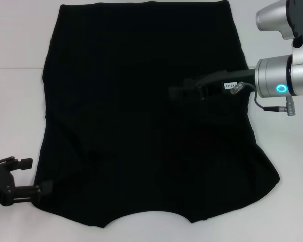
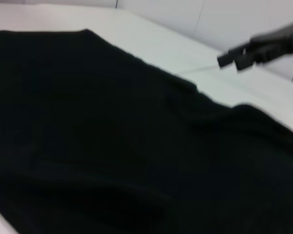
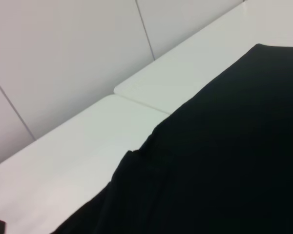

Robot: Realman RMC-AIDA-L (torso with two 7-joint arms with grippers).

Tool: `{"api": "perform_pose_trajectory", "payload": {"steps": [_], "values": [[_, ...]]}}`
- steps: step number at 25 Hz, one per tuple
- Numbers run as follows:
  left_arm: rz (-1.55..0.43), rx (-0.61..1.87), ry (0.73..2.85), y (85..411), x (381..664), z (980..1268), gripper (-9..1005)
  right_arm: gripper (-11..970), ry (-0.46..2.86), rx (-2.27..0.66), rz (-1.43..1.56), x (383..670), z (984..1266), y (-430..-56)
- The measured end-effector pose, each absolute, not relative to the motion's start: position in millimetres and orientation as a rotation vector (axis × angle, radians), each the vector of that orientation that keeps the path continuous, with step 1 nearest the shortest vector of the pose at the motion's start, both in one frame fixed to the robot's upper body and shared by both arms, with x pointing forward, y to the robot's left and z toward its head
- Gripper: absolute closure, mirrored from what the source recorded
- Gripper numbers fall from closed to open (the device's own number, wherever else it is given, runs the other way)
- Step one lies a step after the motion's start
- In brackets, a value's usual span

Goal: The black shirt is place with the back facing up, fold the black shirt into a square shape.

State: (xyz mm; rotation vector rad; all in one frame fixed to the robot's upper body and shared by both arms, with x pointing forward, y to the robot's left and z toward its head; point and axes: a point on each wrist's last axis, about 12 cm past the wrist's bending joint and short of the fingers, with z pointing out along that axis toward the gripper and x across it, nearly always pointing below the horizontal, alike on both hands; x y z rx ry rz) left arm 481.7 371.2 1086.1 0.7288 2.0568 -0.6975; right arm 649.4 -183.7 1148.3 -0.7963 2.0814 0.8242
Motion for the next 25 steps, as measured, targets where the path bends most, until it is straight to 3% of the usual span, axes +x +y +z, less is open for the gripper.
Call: {"api": "perform_pose_trajectory", "payload": {"steps": [11, 25], "values": [[-0.620, 0.841, 2.126, 356, 497, 1067, 81, 361, 2.079, -0.756, 0.868, 648, 1146, -183], [-0.558, 0.792, 2.176, 354, 507, 1059, 118, 369, 2.078, -0.771, 0.871, 647, 1147, -186]]}}
